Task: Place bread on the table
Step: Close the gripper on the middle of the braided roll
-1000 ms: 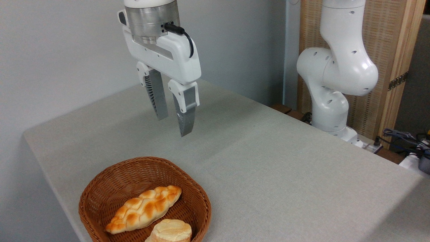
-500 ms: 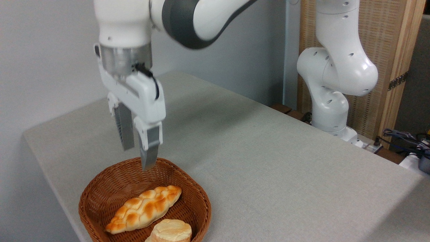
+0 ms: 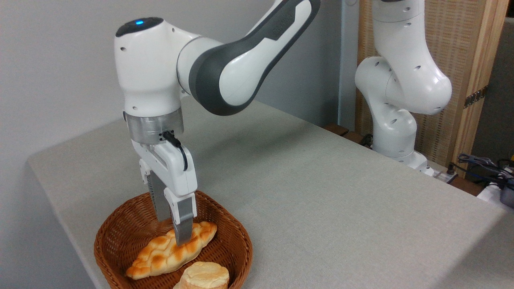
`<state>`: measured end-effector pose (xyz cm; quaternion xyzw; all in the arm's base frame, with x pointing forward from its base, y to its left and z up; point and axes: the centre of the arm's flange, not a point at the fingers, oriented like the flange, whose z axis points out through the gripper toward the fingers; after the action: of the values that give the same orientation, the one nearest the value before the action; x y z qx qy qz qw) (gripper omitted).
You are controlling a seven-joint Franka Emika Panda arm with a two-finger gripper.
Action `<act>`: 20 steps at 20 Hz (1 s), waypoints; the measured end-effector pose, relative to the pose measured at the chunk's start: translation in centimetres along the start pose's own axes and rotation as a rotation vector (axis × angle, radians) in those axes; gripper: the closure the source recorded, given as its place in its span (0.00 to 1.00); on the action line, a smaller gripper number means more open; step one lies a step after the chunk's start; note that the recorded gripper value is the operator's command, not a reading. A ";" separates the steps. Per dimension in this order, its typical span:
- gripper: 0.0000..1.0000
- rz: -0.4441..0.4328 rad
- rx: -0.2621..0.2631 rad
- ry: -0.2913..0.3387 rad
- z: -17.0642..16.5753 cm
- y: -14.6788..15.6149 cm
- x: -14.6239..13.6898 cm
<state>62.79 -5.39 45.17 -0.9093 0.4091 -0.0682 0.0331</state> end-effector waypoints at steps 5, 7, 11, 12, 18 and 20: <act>0.00 0.035 0.020 -0.009 1.7 1.0 0.1; 0.00 0.068 0.050 -0.021 2.5 1.5 0.1; 0.32 0.094 0.080 -0.020 3.7 1.8 -0.1; 0.46 0.094 0.083 -0.017 3.7 1.8 -0.1; 0.69 0.094 0.085 -0.014 3.7 1.8 -0.1; 0.69 0.093 0.086 -0.014 3.7 1.8 -0.2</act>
<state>61.93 -6.40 41.29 -0.8875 0.4474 -0.0776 0.0782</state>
